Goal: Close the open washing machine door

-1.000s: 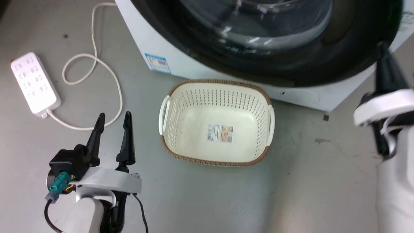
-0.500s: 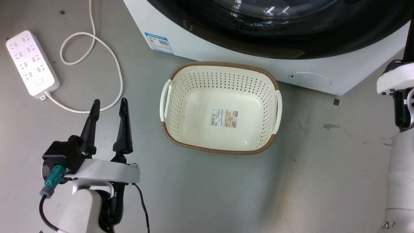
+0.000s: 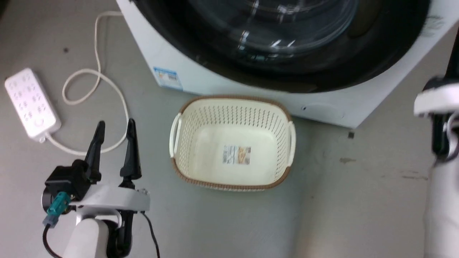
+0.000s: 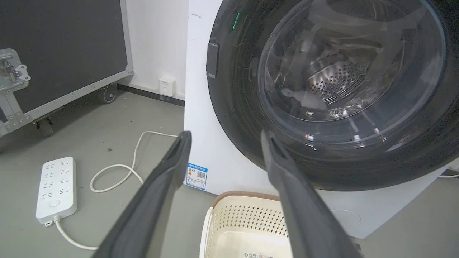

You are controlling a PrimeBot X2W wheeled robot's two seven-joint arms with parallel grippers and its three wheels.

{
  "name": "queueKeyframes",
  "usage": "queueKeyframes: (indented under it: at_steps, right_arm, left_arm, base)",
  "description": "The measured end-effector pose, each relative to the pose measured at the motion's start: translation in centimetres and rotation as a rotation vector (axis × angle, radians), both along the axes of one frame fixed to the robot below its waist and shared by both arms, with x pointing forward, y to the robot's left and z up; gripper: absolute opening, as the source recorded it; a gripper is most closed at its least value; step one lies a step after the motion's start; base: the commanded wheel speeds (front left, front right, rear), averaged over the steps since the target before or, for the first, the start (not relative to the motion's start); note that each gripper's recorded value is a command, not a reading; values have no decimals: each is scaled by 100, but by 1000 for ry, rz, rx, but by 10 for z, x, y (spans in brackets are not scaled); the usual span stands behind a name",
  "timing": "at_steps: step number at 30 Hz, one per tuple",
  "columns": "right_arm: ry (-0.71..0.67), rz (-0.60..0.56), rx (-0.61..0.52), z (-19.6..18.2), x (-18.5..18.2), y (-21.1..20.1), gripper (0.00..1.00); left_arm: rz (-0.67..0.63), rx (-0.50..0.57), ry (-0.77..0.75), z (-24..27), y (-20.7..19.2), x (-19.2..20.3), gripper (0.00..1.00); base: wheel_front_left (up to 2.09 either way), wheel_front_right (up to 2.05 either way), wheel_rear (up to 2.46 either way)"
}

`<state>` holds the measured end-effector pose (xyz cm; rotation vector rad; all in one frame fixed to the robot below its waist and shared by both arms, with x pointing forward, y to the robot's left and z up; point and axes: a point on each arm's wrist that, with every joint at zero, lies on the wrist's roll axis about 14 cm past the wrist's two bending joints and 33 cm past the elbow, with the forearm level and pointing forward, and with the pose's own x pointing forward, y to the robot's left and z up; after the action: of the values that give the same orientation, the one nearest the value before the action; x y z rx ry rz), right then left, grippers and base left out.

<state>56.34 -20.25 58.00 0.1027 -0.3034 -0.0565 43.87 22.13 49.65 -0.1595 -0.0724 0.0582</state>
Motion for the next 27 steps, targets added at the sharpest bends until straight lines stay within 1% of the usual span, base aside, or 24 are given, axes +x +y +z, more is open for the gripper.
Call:
queueKeyframes:
  at_steps: [7,14,20,26,27]
  right_arm:
    - [1,6,11,0,-71,-12,0]
    - [62,-5,23,-20,-133,-22,0]
    - [122,9,8,-38,-165,-18,0]
    - [179,29,-20,-52,-182,-11,0]
    - [199,33,-21,-56,-184,-10,42]
  left_arm:
    - [-51,-7,-45,19,-20,-15,100]
    - [-108,0,-88,36,-42,-24,100]
    - [-155,36,-92,44,-54,-28,100]
    - [-186,64,-83,46,-63,-30,100]
    - [-189,68,-81,46,-63,-30,100]
  base:
    - [0,0,0]
    - [0,0,0]
    - [0,0,0]
    - [0,0,0]
    - [0,0,0]
